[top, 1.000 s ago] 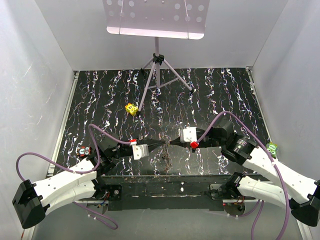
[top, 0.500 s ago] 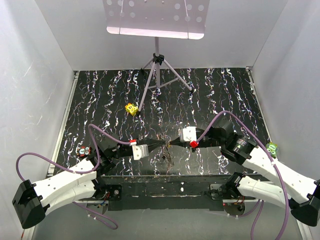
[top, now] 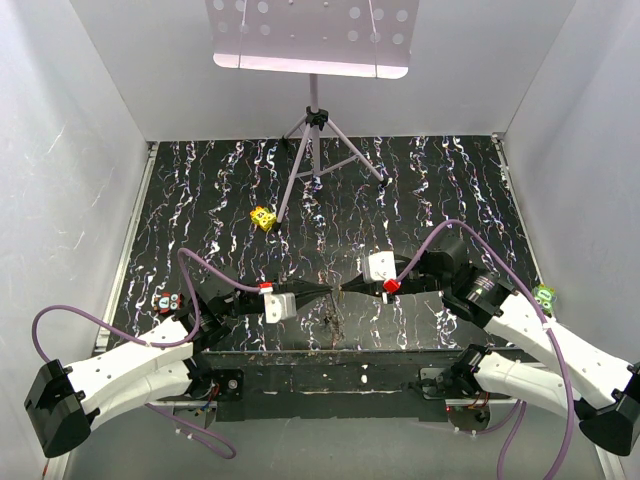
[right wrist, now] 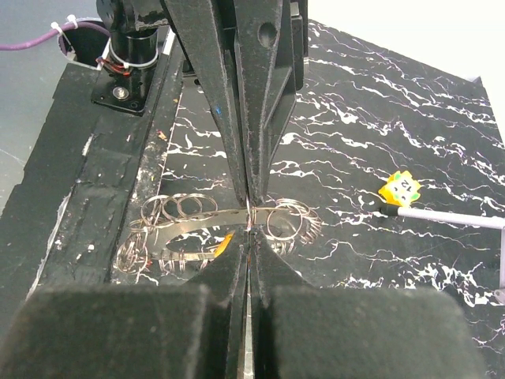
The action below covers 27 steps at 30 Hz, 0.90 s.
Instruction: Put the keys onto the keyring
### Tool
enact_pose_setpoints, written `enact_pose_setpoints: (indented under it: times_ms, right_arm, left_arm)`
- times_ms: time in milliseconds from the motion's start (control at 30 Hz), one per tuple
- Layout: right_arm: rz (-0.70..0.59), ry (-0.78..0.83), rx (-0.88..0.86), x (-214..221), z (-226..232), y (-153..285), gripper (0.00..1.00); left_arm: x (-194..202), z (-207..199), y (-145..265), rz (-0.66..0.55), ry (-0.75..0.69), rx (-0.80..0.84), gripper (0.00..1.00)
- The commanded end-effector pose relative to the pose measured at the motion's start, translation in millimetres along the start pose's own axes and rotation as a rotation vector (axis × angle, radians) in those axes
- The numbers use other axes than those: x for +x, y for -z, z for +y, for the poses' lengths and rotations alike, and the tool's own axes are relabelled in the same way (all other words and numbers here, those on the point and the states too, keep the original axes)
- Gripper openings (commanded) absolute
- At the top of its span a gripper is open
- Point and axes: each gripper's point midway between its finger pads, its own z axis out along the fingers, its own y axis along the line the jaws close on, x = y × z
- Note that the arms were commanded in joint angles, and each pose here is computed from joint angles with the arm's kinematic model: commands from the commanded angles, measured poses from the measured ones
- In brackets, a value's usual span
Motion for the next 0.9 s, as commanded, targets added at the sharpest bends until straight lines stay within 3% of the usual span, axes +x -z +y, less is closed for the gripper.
enact_pose_setpoints:
  times_ms: [0, 867]
  right_arm:
    - [-0.027, 0.002, -0.010, -7.4, 0.2, 1.5, 0.01]
    - [-0.056, -0.044, 0.023, -16.7, -7.4, 2.6, 0.01]
  left_arm:
    - [-35.5, 7.8, -1.4, -0.100, -0.060, 0.003, 0.00]
    - [-37.5, 13.3, -1.0, -0.115, -0.018, -0.018, 0.00]
